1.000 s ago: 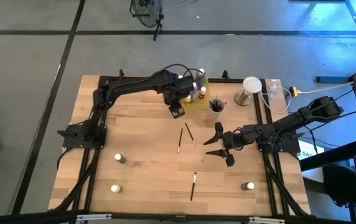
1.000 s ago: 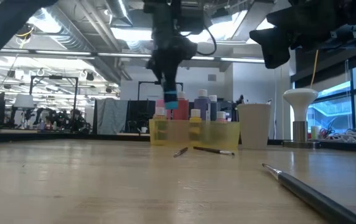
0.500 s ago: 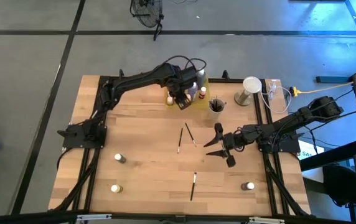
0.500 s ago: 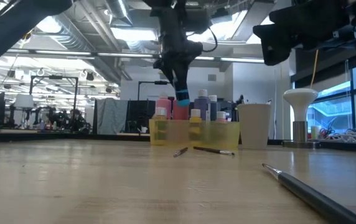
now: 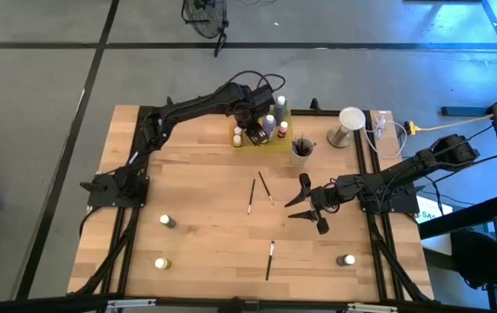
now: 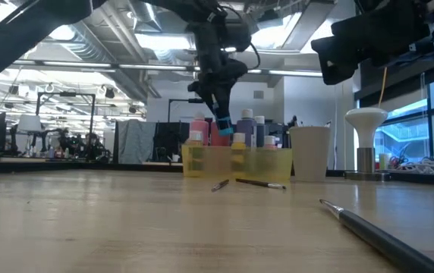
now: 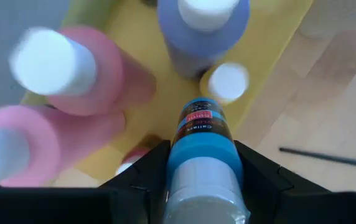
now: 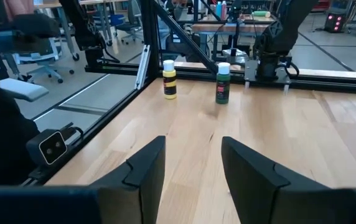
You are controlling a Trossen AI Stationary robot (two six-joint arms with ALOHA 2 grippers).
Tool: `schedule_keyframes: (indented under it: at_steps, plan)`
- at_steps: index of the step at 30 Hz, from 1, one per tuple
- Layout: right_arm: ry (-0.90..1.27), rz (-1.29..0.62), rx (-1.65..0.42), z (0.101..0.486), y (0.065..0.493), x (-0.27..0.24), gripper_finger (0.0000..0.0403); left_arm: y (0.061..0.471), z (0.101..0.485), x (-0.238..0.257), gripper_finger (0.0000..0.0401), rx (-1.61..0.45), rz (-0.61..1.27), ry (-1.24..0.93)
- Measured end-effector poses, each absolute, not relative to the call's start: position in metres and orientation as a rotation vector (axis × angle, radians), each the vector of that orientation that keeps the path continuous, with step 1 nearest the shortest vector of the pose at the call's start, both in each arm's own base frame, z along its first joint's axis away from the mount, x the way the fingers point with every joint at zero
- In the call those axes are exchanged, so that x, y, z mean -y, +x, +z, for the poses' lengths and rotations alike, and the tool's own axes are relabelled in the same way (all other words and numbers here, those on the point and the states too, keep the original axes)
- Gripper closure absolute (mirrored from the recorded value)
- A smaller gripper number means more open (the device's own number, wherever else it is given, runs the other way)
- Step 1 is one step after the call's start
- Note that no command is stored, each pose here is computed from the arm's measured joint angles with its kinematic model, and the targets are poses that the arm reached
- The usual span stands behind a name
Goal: Pick & Place Paint Supplies
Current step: Put the small light blue paint bottle into the yellow bin
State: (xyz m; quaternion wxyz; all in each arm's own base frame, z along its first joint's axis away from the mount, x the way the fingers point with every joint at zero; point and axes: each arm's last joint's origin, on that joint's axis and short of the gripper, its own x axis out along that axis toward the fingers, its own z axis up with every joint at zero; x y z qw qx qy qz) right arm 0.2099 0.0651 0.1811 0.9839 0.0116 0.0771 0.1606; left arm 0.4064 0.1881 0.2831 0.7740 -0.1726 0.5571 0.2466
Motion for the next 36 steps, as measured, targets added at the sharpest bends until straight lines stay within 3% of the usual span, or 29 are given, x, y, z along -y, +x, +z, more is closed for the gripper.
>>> schedule_keyframes:
  at_steps: [23, 36]
  plan:
    - [-0.004, 0.321, -0.161, 0.18, 0.21, -0.065, 0.0245, 0.421, 0.231, -0.199, 0.026, -1.348, 0.475, -0.343]
    - [-0.005, 0.322, -0.165, 0.18, 0.21, -0.065, 0.0245, 0.421, 0.225, -0.201, 0.026, -1.36, 0.478, -0.341]
